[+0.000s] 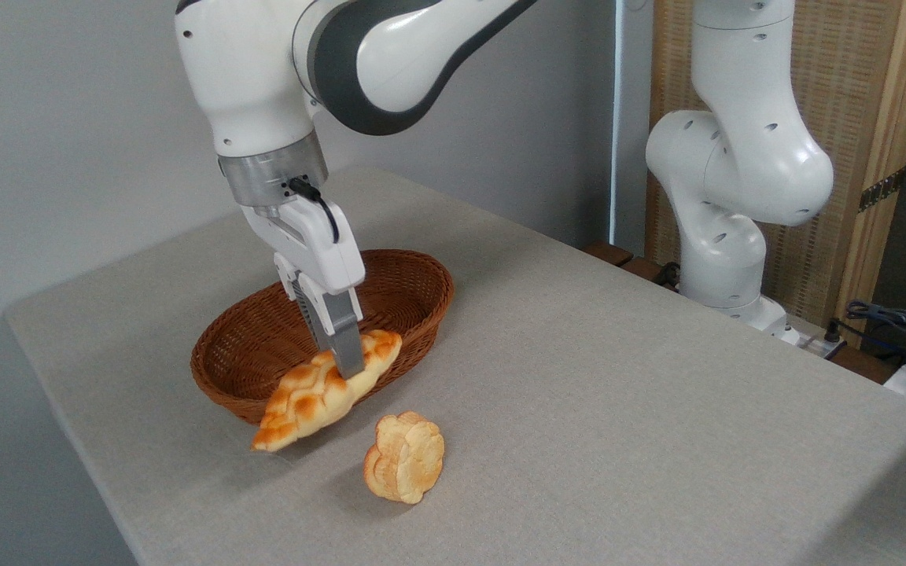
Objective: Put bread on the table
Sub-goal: 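Lift the braided roll out over the basket rim toward the table, then lower the roll onto the table beside the round bun and release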
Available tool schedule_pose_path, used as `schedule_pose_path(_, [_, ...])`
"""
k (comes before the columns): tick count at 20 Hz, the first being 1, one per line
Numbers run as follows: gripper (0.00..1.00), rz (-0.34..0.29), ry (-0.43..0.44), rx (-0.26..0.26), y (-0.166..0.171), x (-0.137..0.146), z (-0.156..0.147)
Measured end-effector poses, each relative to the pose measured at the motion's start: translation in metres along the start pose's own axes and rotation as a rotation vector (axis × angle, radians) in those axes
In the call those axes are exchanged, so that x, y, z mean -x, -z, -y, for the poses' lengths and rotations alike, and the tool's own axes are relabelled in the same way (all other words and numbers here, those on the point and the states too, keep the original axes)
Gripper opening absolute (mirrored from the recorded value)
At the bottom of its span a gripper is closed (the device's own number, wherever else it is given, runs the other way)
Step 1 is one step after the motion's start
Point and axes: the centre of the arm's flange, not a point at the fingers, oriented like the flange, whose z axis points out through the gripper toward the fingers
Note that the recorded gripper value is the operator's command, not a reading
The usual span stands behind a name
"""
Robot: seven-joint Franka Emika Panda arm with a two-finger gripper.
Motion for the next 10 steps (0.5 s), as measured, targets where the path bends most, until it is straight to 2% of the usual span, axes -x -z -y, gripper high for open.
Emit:
schedule_pose_path(4, [0.32, 0.059, 0.03, -0.035, -0.003, 0.025, 0.026])
schedule_pose_path(8, [0.32, 0.146, -0.013, -0.044, -0.007, 0.053, 0.046])
schedule_pose_path(9, [0.36, 0.155, -0.024, -0.045, -0.007, 0.059, 0.051])
schedule_pose_path(10, [0.48, 0.158, -0.038, -0.045, -0.006, 0.064, 0.056])
